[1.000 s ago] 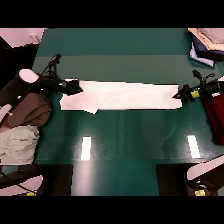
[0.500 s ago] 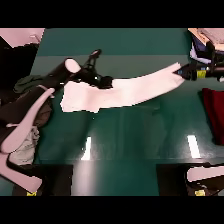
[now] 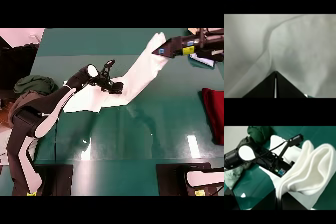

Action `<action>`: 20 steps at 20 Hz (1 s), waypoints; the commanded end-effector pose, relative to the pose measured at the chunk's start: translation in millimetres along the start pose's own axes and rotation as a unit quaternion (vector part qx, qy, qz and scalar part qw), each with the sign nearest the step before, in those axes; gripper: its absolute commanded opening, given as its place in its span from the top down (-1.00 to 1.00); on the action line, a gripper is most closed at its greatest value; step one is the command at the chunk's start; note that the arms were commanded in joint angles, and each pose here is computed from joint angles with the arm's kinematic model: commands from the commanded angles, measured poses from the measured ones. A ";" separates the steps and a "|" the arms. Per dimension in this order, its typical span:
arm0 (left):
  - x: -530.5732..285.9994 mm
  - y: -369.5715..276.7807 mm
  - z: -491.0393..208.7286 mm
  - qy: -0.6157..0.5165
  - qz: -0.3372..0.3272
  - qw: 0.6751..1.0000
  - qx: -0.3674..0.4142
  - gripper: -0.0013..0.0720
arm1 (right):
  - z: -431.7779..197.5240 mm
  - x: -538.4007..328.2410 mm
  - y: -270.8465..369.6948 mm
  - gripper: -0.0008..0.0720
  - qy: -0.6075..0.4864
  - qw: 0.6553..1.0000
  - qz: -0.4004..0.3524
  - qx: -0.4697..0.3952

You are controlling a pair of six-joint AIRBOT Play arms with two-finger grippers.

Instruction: Fold the shirts.

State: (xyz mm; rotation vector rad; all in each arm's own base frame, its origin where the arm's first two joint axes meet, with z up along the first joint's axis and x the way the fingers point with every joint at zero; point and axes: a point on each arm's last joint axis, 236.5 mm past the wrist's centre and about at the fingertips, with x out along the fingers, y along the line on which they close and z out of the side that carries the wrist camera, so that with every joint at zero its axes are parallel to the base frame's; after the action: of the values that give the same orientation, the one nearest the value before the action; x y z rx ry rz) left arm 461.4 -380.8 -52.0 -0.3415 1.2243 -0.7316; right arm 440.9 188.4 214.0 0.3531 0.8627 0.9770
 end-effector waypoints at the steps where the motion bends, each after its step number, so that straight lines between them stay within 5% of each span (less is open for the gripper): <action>1: 0.2 11.2 2.2 0.001 0.006 1.000 -0.007 0.88 | 7.3 23.0 33.6 0.95 0.007 0.999 -0.008 -0.045; 9: -52.2 2.2 22.7 0.023 -0.005 0.999 0.023 0.89 | 11.2 66.2 63.8 0.95 -0.001 0.998 0.016 -0.065; 20: -358.1 81.4 85.5 -0.150 0.254 0.954 0.048 0.88 | -11.1 186.0 76.0 0.95 0.012 0.997 0.042 -0.058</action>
State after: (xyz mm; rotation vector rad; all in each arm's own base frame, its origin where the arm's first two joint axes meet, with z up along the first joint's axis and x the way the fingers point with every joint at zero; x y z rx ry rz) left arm 526.8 -163.4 137.9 -0.0986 0.9888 -0.4153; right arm 433.4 354.8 176.8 0.2761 0.8484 1.1105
